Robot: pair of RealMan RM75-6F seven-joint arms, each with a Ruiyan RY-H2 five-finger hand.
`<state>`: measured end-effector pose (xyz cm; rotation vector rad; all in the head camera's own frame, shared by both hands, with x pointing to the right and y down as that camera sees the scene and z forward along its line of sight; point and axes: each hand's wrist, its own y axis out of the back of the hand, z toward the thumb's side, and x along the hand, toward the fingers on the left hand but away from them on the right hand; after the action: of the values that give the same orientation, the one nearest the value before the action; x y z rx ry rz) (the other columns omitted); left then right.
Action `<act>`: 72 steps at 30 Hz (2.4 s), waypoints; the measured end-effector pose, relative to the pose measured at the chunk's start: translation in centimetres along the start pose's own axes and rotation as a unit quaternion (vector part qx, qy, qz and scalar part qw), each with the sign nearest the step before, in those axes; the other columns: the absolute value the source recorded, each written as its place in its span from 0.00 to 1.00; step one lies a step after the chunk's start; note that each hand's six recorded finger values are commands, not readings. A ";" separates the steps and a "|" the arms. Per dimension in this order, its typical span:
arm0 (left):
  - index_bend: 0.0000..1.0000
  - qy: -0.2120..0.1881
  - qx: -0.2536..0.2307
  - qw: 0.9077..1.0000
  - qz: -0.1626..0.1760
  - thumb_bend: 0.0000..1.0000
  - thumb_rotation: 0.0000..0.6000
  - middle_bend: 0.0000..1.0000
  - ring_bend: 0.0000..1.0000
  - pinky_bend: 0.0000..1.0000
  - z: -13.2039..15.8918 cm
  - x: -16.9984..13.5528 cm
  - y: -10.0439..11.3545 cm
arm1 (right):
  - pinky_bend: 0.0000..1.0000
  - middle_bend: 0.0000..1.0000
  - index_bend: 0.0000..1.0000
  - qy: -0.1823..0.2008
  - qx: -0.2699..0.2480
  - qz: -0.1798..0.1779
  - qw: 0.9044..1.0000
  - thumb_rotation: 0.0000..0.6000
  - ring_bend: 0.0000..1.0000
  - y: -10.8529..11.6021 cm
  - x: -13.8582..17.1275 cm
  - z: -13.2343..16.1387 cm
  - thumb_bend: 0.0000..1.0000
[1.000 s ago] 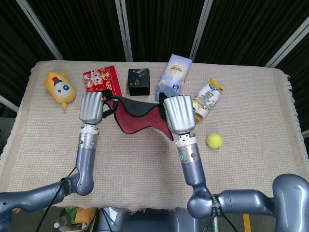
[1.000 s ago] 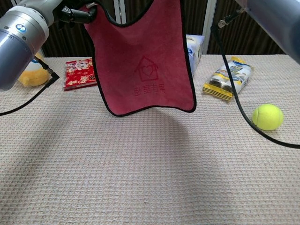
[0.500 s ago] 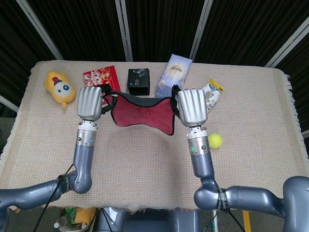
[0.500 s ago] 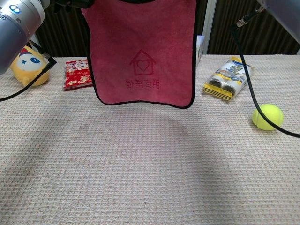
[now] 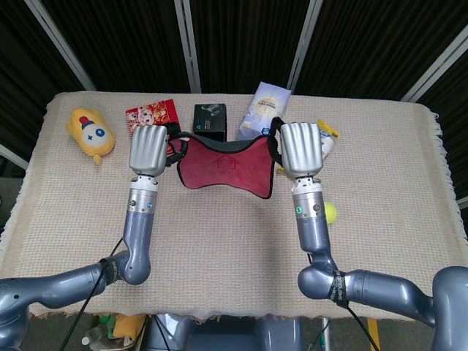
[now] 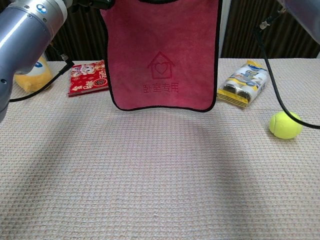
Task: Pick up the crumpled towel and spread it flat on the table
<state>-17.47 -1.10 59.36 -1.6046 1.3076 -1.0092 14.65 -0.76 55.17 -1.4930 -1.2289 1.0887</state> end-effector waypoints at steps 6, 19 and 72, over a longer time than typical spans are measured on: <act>0.67 -0.002 0.004 1.000 0.000 0.48 1.00 0.68 0.71 0.80 0.8 1.0 -0.6 | 0.95 1.00 0.72 -0.005 -0.003 -0.001 1.000 1.00 1.00 -0.4 -1.5 -0.7 0.62; 0.67 -0.009 0.007 1.000 0.009 0.48 1.00 0.68 0.71 0.80 3.1 3.3 -1.6 | 0.95 1.00 0.72 -0.004 -0.014 -0.011 1.000 1.00 1.00 -0.9 -4.2 -1.4 0.62; 0.67 -0.067 -0.036 0.988 -0.132 0.48 1.00 0.68 0.71 0.80 2.6 -12.7 -6.0 | 0.95 1.00 0.72 0.059 0.062 0.080 0.993 1.00 1.00 -3.5 12.1 -5.2 0.62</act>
<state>-14.87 12.47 62.96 -1.9029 1.0697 -0.9993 20.49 11.09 58.69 -1.5570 -0.9556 1.1423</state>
